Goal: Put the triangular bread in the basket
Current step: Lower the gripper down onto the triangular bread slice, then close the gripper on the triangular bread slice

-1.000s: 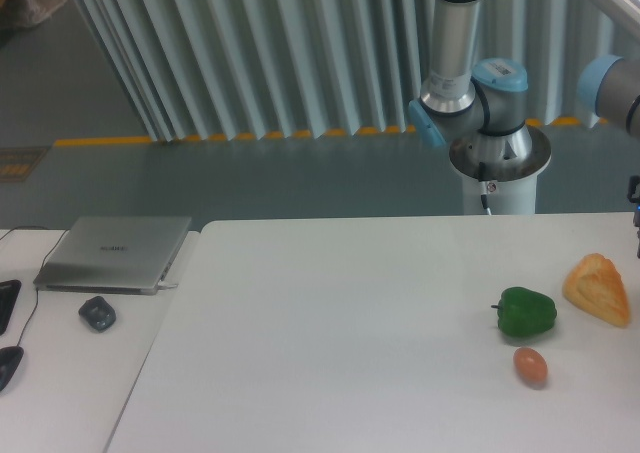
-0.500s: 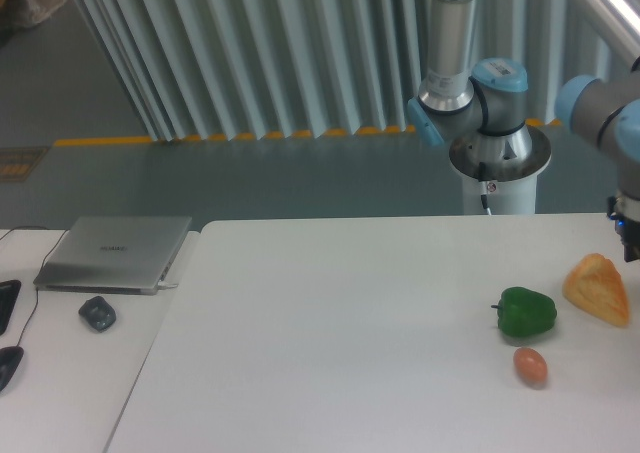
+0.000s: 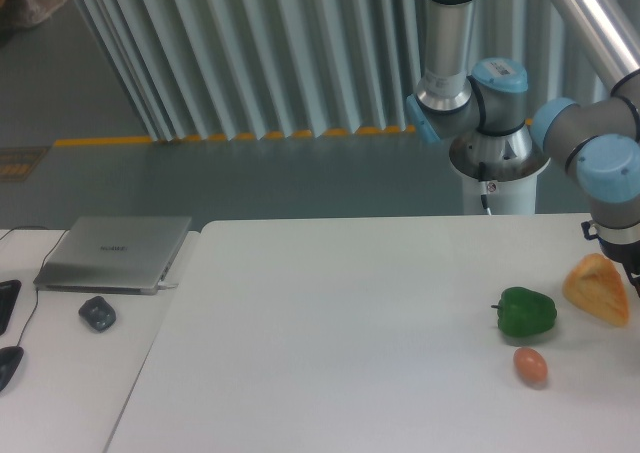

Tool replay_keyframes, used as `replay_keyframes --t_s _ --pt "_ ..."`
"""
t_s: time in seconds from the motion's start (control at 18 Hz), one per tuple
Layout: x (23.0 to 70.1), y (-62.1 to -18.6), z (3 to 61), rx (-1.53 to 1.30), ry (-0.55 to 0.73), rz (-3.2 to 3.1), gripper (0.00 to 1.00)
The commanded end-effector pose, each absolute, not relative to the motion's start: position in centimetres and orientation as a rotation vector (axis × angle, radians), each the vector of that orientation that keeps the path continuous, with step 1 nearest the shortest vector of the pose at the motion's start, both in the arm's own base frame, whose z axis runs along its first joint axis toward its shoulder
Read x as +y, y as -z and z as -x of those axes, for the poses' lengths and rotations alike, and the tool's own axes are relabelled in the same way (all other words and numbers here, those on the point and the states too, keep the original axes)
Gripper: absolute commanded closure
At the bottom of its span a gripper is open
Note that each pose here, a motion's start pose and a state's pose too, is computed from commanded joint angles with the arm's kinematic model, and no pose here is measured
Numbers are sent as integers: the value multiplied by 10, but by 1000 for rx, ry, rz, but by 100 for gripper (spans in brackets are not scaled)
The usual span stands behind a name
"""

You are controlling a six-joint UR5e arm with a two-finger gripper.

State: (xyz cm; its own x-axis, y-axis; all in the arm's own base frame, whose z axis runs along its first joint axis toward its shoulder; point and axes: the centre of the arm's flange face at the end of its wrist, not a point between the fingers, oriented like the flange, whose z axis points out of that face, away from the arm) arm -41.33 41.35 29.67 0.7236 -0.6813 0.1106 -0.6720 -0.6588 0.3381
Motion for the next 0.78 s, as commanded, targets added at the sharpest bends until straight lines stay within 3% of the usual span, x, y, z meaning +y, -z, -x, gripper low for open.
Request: replay_keyframes --t_s 0.78 --pt "429 -265 382 -1045 -70 -2402 0"
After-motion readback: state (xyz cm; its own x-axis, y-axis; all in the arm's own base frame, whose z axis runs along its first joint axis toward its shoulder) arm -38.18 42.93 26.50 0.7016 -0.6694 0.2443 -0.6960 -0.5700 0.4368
